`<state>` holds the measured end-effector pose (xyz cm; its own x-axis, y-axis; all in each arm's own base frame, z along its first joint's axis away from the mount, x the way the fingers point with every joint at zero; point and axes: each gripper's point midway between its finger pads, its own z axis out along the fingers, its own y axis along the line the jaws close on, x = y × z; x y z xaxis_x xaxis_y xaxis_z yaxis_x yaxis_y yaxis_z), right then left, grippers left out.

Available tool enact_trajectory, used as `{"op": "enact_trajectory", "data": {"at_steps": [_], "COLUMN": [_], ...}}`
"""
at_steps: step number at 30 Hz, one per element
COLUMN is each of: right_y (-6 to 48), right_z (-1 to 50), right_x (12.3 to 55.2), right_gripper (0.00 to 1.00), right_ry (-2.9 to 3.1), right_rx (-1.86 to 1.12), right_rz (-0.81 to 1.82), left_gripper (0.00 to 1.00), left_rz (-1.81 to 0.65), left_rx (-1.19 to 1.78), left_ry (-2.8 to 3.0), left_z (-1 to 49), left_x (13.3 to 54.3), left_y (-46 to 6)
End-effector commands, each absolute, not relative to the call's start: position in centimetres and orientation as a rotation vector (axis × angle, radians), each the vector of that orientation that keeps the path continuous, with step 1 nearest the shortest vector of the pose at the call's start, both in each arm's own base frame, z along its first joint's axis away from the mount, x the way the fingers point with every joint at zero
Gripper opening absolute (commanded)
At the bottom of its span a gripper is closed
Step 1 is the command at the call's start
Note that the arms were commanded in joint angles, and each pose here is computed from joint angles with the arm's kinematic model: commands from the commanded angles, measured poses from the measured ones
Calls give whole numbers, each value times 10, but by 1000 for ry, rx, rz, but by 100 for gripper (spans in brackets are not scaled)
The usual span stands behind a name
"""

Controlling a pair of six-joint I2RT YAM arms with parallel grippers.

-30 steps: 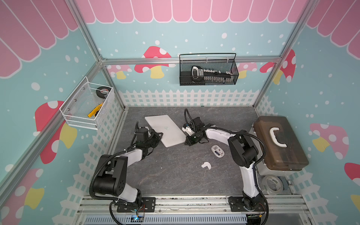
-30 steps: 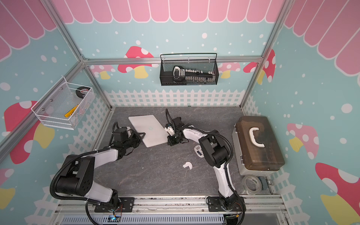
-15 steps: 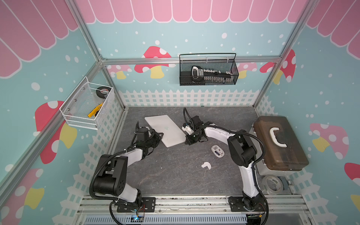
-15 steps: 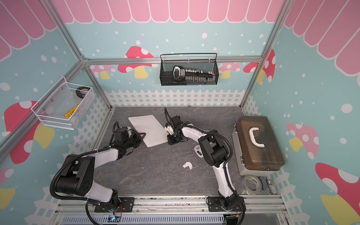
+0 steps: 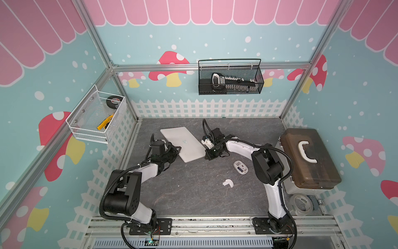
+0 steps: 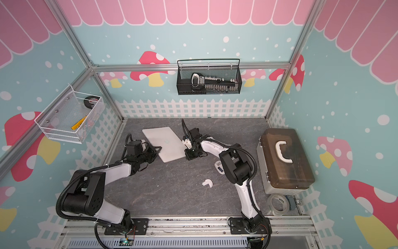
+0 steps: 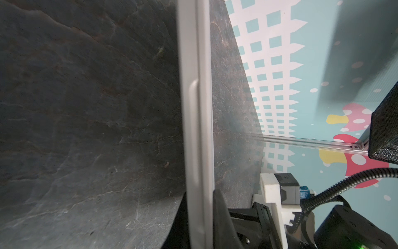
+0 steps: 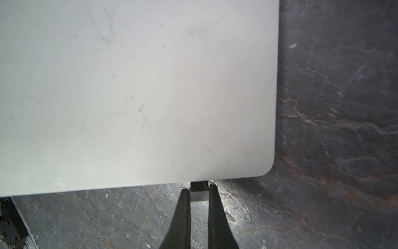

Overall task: Insert the wireless mouse receiver into the laptop
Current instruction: Insert the USB plug into the USB port.

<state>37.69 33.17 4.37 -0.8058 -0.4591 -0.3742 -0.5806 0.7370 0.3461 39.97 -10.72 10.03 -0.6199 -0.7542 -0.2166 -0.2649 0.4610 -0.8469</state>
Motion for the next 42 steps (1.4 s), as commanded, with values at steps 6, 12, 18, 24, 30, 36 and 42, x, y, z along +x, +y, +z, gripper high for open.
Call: {"op": "enact_trajectory", "data": {"at_steps": [6,12,18,24,30,36,42], "right_y": [331,337,336,338,335,338,334], "right_z": [52,63,70,73,70,74,81], "right_x": [402,408,412,410,410,420,425], "right_gripper": [0,0,0,0,0,0,0], "right_ry": [2580,2548,2531,2516,2503,2472,2454], "right_rx": [-820,-778,-763,-788,-790,-766,-769], "right_rz": [556,611,597,611,588,570,529], "left_gripper": [0,0,0,0,0,0,0], "left_rz": [-1082,-1081,-1078,-1077,-1078,-1075,-1073], "left_rx": [-719,-716,-714,-716,-714,-713,-712], "left_ry": [2153,2156,2157,2158,2158,2162,2166], "left_z": [107,107,107,106,106,106,105], "left_x": [402,401,401,401,401,400,400], "left_y": [-116,-117,-117,-116,-117,-117,-117]}}
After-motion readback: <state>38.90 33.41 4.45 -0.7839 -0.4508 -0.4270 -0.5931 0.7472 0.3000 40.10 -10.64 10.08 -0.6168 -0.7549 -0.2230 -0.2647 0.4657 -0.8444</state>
